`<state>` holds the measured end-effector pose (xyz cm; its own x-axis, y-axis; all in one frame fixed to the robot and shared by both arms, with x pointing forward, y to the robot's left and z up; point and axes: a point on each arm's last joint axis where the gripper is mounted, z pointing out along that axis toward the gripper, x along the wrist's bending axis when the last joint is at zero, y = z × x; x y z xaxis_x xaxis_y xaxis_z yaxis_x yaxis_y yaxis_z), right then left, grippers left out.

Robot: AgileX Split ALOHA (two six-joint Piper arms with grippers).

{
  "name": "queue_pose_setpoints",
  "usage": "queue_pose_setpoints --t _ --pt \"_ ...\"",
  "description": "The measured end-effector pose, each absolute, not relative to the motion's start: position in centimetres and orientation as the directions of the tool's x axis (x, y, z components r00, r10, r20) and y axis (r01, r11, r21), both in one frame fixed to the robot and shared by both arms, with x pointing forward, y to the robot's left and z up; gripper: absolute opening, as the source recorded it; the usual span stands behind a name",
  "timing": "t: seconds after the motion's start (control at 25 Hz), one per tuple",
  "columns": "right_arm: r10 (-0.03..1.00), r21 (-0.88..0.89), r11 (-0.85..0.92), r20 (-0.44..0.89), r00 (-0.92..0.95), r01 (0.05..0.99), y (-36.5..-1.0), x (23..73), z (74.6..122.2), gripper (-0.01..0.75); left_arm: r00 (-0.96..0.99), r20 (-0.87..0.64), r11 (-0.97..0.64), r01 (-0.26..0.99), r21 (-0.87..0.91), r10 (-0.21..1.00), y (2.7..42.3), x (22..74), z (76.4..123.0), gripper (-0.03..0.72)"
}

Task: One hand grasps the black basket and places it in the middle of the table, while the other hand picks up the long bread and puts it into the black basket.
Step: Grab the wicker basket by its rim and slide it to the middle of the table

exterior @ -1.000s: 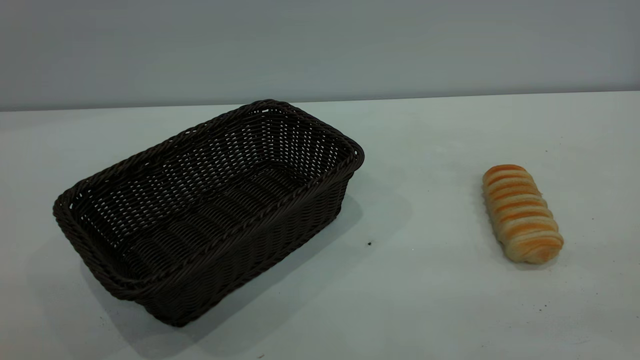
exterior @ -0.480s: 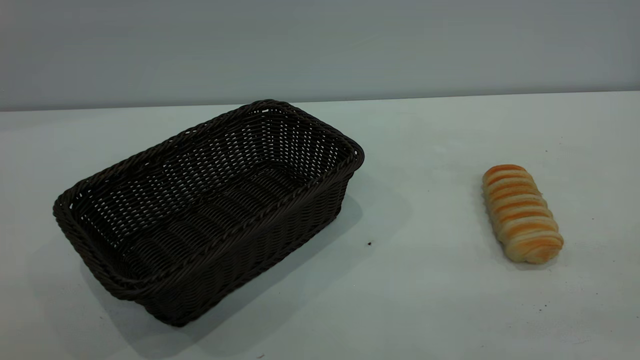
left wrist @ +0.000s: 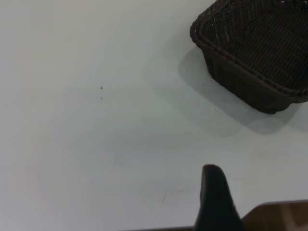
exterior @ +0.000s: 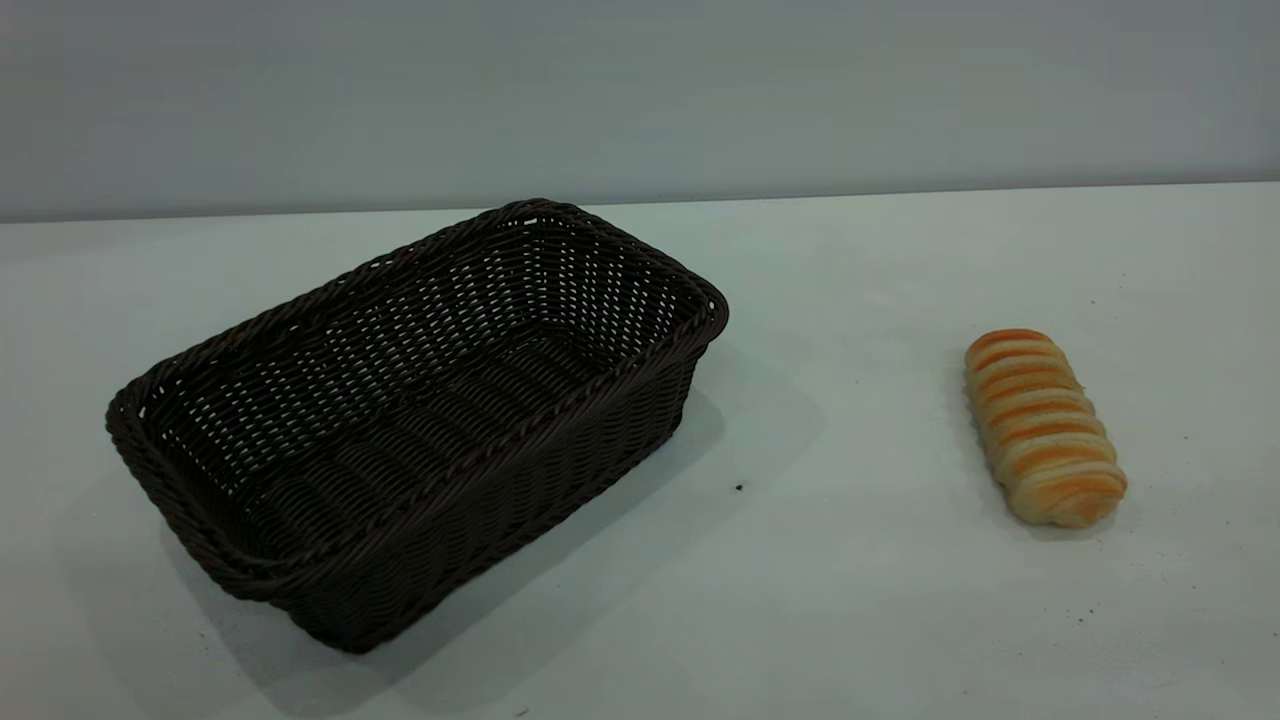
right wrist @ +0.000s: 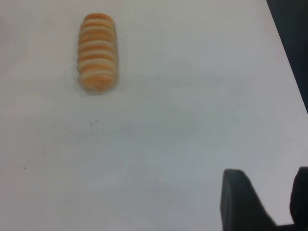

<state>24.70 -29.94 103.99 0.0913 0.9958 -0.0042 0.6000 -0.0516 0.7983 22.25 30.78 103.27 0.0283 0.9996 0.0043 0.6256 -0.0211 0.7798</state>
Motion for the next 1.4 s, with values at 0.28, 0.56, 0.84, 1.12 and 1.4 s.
queue_pose_setpoints --t 0.28,0.56,0.84,1.12,1.4 --pt "0.996 0.798 -0.052 -0.004 0.091 0.6 -29.94 24.7 103.99 0.238 0.028 0.004 -0.021 0.626 0.78 1.0 30.78 22.25 103.27 0.529" --pt "0.996 0.798 -0.056 0.005 0.087 0.6 -29.85 24.71 104.0 0.238 0.028 0.004 -0.021 0.626 0.78 1.0 30.78 22.25 103.27 0.529" --pt "0.996 0.798 -0.058 0.009 0.085 0.599 -29.82 24.71 104.0 0.238 0.028 0.004 -0.021 0.626 0.78 1.0 30.78 22.25 103.27 0.529" --pt "0.996 0.798 -0.06 0.013 0.083 0.599 -29.78 24.72 104.0 0.238 0.028 0.004 -0.021 0.626 0.78 1.0 30.78 22.25 103.27 0.529" --pt "0.997 0.798 -0.06 0.014 0.082 0.599 -29.77 24.72 104.0 0.239 0.031 0.007 -0.025 0.626 0.78 0.999 30.78 22.25 103.27 0.529"
